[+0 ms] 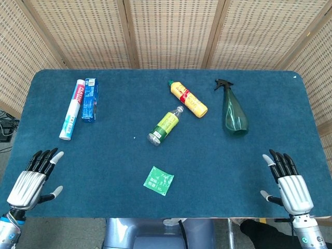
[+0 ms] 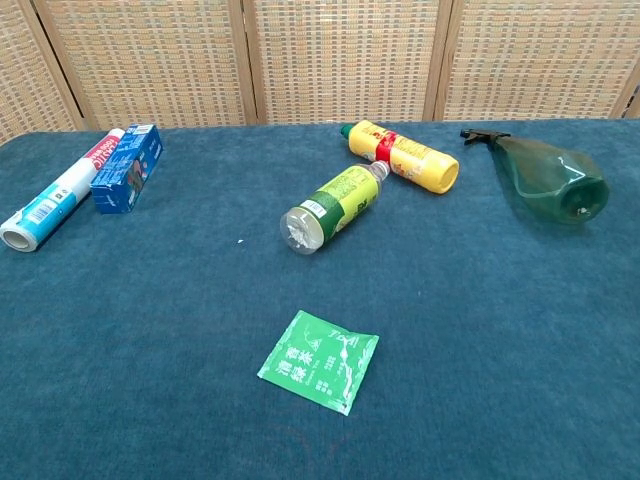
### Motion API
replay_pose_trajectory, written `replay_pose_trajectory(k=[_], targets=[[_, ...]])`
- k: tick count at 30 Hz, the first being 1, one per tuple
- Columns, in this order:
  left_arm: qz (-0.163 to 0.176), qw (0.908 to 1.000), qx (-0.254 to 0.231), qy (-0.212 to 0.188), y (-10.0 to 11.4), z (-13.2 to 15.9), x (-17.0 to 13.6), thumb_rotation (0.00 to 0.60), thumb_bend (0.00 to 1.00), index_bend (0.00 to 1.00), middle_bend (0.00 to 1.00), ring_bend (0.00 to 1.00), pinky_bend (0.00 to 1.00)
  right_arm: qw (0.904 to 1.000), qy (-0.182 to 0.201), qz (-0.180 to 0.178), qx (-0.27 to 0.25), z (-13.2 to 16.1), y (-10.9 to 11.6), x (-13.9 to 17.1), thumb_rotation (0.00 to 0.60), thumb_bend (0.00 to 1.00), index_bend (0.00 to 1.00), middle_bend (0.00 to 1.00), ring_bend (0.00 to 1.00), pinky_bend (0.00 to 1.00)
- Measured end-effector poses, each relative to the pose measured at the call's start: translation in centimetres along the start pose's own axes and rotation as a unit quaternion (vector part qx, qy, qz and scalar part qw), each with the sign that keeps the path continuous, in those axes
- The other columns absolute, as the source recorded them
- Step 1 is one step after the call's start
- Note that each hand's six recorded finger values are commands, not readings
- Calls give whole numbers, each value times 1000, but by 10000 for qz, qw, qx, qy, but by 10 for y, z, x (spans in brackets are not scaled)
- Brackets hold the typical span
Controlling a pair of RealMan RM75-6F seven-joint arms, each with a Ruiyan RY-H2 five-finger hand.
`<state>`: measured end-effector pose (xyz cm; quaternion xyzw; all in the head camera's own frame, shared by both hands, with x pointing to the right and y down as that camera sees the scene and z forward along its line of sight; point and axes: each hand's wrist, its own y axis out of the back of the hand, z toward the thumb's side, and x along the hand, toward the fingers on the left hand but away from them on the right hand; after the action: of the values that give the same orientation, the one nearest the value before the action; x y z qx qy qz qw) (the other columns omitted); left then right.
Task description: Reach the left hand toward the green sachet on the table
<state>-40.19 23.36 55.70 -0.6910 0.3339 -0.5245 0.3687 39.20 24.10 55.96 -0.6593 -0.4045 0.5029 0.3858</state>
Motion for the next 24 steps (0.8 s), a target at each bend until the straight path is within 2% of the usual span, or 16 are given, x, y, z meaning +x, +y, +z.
replay_pose_trajectory(k=[7, 9, 11, 12, 14, 20, 24], targets=[[11, 9998, -49, -167, 1, 8, 9, 591, 282, 0, 0, 0, 7, 10000, -55, -35, -19, -2, 0, -1, 600, 12, 33, 0, 0, 0], [25, 9997, -38, -242, 1, 11, 13, 599, 288, 0, 15, 35, 89, 10000, -80, -48, -27, -3, 1, -2, 600, 12, 44, 0, 0, 0], [68, 9994, 27, -348, 3, 16, 19, 600, 293, 0, 149, 202, 292, 9999, -85, -70, -21, -3, 1, -3, 600, 12, 61, 0, 0, 0], [117, 9989, 73, -449, 4, 21, 24, 600, 294, 0, 220, 273, 362, 9999, -89, -80, -19, -3, 1, -3, 600, 13, 67, 0, 0, 0], [165, 9979, 114, -609, 5, 30, 30, 600, 296, 0, 416, 451, 523, 9999, -99, -88, -22, -4, 2, -3, 600, 13, 85, 0, 0, 0], [-56, 9925, 7, -1220, -5, 63, 48, 600, 328, 0, 856, 838, 805, 9997, -158, -156, -59, -7, 5, -3, 600, 13, 125, 0, 0, 0], [-403, 9873, -111, -1535, -14, 83, 56, 600, 441, 0, 972, 939, 894, 9995, -195, -227, -101, -9, 8, -4, 600, 13, 134, 0, 0, 0]])
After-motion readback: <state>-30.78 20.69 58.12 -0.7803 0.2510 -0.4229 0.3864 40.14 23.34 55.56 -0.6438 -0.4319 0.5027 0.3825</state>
